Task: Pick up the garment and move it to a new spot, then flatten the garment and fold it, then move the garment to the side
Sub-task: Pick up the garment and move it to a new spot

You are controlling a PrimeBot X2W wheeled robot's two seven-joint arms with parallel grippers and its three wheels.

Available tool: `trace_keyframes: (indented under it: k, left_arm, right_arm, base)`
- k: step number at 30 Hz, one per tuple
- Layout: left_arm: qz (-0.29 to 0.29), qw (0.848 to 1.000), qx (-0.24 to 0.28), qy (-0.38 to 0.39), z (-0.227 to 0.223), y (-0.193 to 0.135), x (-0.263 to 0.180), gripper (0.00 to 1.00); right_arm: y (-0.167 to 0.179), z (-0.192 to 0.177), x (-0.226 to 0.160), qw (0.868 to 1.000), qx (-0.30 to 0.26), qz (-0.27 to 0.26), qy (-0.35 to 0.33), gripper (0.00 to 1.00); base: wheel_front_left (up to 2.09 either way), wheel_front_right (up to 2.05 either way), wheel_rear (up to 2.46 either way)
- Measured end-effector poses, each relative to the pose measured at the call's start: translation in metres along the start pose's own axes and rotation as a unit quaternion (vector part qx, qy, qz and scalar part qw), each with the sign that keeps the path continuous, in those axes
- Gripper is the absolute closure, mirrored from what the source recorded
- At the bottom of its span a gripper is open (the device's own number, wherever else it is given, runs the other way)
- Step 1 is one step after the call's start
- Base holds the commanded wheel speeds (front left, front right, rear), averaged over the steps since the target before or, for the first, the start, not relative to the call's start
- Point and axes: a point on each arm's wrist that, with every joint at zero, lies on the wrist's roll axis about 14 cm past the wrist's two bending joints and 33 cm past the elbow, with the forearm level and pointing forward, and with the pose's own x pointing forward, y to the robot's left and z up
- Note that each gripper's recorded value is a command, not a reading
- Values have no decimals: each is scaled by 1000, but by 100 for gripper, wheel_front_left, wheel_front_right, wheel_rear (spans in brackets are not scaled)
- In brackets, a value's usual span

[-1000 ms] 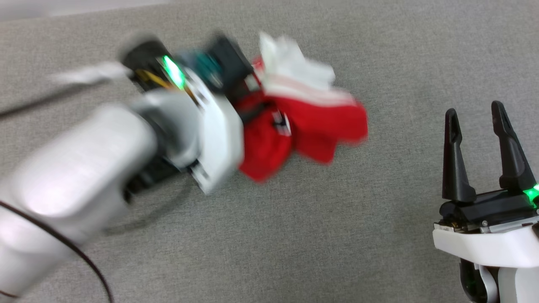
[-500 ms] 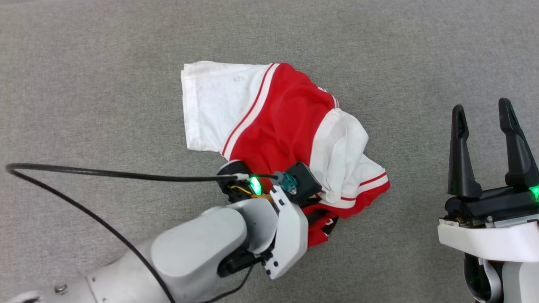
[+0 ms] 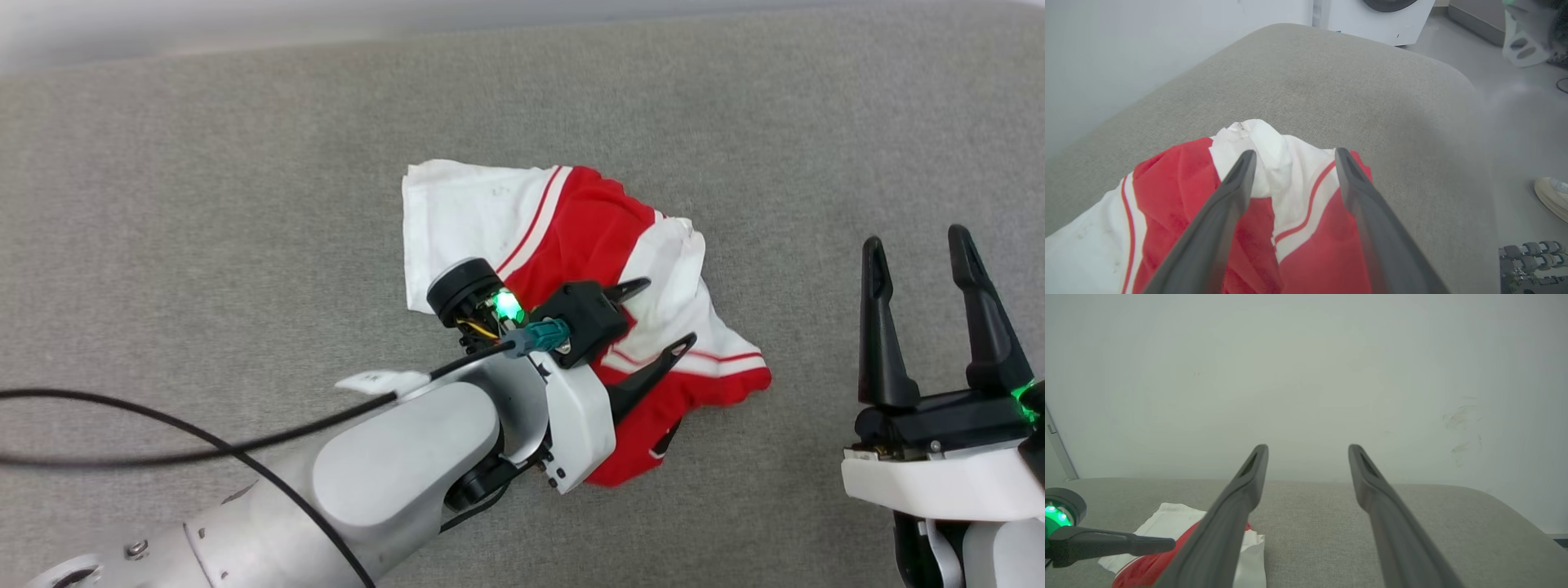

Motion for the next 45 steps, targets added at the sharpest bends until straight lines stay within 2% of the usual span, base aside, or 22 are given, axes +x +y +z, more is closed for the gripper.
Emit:
trace_keyframes:
  k: [5,10,14,17,21,26,28,37,45]
  left_arm:
    - [78,993,37,-79,37,18,-24,0]
    - [198,969,58,-138,57,54,-64,0]
    - [299,940,65,-153,59,81,-102,0]
    - [367,908,94,-182,76,94,-134,0]
    - [441,871,87,-199,74,99,-176,0]
    - [500,842,69,-191,55,97,-215,0]
    - [514,836,55,-184,44,95,-225,0]
    - [535,829,23,-161,9,78,-247,0]
    - [528,835,8,-156,-7,60,-252,0]
  right_arm:
    - [7,9,-6,1000,1,8,-8,0]
    - [13,13,-10,1000,2,16,-9,0]
    - [17,14,-12,1000,4,21,-10,0]
    - [20,15,-14,1000,6,24,-9,0]
    - [21,15,-18,1000,6,25,-6,0]
    - [20,17,-24,1000,6,24,-5,0]
    - [19,15,-27,1000,8,21,0,0]
    - [16,8,-43,1000,16,13,19,0]
    - [13,-1,-61,999,28,5,40,0]
  base:
    - [0,0,0]
    - [0,0,0]
    - [0,0,0]
    - [0,0,0]
    - [0,0,0]
    - [0,0,0]
    - [0,0,0]
    - [0,0,0]
    - [0,0,0]
